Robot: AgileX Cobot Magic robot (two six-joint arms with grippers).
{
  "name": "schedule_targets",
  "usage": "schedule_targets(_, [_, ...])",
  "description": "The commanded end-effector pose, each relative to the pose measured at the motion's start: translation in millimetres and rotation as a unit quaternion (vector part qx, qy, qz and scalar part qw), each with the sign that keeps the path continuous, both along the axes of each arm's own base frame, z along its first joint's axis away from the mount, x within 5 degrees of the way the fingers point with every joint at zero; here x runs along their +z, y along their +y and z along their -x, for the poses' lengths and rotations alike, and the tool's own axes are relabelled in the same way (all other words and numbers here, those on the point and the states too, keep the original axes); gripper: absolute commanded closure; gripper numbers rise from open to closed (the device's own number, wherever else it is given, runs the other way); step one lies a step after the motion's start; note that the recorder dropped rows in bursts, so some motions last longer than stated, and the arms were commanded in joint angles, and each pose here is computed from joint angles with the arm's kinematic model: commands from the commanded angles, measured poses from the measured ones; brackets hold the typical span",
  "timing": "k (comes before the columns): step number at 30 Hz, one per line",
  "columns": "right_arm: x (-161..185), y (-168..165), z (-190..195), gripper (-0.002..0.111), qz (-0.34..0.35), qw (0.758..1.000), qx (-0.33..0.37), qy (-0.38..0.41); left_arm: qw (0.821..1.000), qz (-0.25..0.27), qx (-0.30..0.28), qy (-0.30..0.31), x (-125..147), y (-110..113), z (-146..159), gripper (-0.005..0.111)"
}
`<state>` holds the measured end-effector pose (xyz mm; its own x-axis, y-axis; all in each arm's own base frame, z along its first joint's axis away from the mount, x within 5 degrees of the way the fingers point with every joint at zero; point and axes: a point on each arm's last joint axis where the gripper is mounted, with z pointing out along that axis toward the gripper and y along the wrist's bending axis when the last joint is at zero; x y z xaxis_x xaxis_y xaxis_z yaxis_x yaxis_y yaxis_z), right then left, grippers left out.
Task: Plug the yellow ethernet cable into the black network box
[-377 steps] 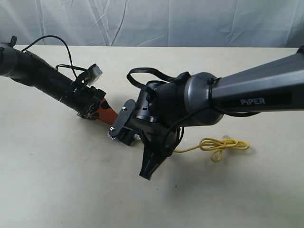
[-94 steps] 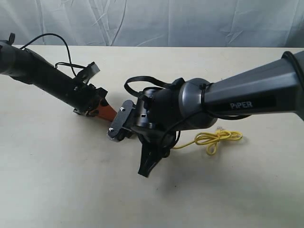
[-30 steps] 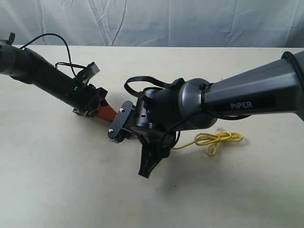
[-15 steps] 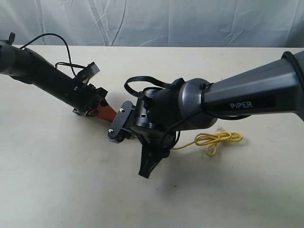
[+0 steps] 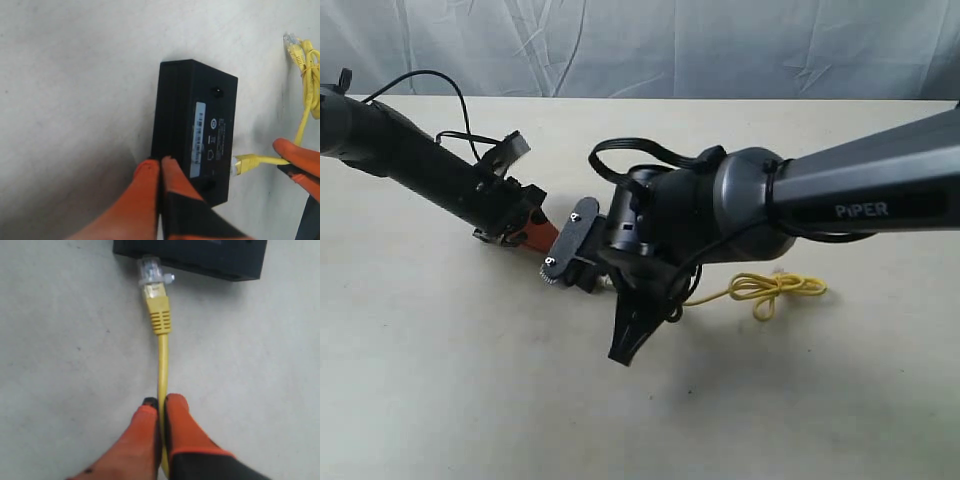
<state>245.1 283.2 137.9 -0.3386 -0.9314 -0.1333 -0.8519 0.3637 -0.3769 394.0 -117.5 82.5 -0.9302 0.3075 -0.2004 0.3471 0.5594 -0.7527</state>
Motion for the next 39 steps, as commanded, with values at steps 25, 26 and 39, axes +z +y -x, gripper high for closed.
schedule_targets(25, [-1.8,-4.9,-7.0,0.109,-0.001,1.000,-0.021,-0.001,0.999,-0.027,-0.003,0.018,-18.1,6.3,3.8,0.107])
schedule_targets(26, [-1.7,-4.7,-7.0,0.109,-0.002,1.000,-0.021,-0.001,0.999,-0.027,-0.003,0.018,-18.1,6.3,3.8,0.107])
schedule_targets(39, [-9.0,-12.4,-7.2,0.109,-0.012,0.996,-0.077,0.051,0.999,-0.025,-0.006,0.020,-17.7,6.1,4.4,0.107])
